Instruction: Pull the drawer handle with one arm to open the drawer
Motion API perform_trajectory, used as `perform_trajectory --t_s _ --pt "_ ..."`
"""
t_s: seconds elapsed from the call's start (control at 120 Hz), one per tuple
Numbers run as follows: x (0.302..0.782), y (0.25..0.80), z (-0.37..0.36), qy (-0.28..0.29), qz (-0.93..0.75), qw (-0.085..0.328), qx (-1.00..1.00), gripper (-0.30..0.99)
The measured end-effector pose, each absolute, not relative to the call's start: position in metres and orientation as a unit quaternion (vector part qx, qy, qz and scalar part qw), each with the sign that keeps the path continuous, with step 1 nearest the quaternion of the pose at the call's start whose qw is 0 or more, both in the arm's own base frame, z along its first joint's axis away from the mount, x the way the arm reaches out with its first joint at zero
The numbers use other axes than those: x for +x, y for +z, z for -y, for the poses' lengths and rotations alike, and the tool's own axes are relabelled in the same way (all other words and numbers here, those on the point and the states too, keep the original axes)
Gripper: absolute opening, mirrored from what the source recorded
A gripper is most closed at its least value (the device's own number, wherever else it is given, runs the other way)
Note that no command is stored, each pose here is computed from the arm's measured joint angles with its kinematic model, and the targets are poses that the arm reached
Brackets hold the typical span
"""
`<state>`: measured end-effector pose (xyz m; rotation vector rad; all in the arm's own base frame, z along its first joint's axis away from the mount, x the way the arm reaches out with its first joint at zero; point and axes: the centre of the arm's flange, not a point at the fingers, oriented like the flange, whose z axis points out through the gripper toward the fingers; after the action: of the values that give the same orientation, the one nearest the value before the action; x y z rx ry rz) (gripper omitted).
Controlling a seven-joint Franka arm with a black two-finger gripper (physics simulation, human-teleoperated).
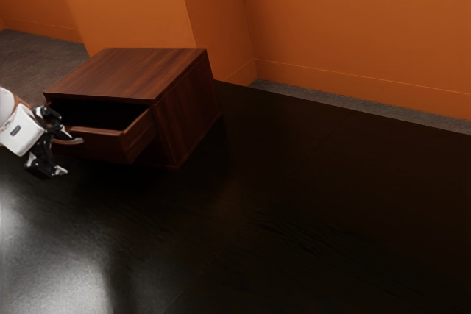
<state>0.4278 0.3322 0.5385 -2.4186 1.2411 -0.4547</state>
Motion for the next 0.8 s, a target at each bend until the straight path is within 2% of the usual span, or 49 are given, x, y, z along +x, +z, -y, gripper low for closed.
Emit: perform_trajectory --t_s 0.092,0.275,0.8 --pt "0.417 0.541 -0.335 -0.162 -0.434 0.195 -0.864 0.61" --pt "0.403 0.538 -0.335 -0.158 -0.426 0.195 -0.869 0.68" --pt "0.364 0.544 -0.318 -0.158 -0.415 0.204 -0.872 0.69"
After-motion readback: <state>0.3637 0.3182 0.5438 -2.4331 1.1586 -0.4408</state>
